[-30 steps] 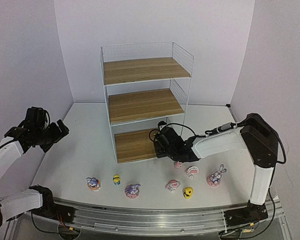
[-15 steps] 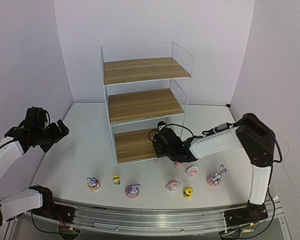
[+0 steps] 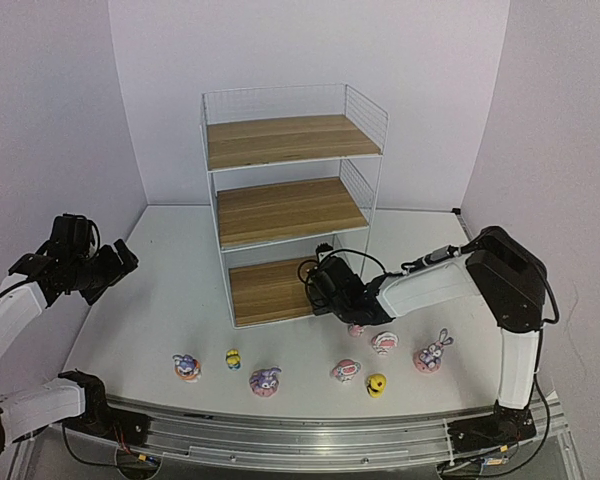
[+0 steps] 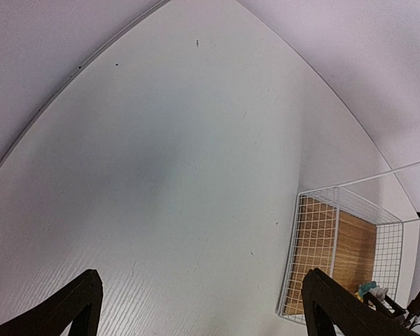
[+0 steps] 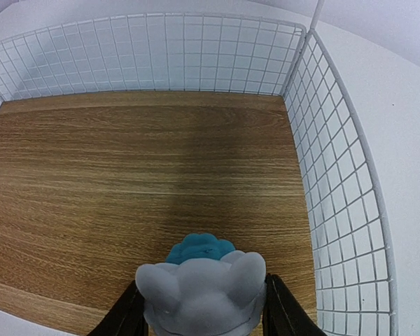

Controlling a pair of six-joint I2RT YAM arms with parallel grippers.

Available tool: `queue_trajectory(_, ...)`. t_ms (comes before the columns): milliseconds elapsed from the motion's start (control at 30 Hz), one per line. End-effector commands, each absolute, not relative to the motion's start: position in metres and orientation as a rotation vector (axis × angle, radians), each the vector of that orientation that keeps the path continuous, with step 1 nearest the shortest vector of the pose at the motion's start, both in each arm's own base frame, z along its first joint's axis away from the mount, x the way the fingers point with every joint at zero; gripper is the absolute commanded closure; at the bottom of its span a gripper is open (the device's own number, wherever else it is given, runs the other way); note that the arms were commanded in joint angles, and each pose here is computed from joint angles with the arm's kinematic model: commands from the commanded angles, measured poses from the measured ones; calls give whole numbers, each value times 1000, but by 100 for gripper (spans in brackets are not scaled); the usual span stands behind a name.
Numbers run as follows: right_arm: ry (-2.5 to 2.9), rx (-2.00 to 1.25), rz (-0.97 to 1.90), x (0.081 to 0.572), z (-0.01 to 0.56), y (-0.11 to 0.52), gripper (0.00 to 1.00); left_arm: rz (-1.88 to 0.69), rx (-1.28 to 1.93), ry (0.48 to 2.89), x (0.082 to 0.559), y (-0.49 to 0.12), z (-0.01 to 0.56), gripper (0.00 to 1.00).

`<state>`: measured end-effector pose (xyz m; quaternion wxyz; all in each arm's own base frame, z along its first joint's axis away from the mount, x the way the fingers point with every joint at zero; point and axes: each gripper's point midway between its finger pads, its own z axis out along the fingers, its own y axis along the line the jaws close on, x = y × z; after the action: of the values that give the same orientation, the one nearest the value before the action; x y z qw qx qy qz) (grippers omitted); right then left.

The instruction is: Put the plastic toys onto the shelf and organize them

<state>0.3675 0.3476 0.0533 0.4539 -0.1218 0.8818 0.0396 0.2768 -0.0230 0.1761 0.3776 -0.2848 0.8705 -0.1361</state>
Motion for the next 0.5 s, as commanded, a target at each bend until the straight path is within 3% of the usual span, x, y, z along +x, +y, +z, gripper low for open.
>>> queue_trajectory(0, 2129, -260, 110, 381, 66, 353, 62, -359, -701, 2189, 280, -23, 186, 0)
queue_trajectory(467, 2127, -244, 117, 379, 70, 349, 42, -359, -702, 2187, 280, -23, 187, 0)
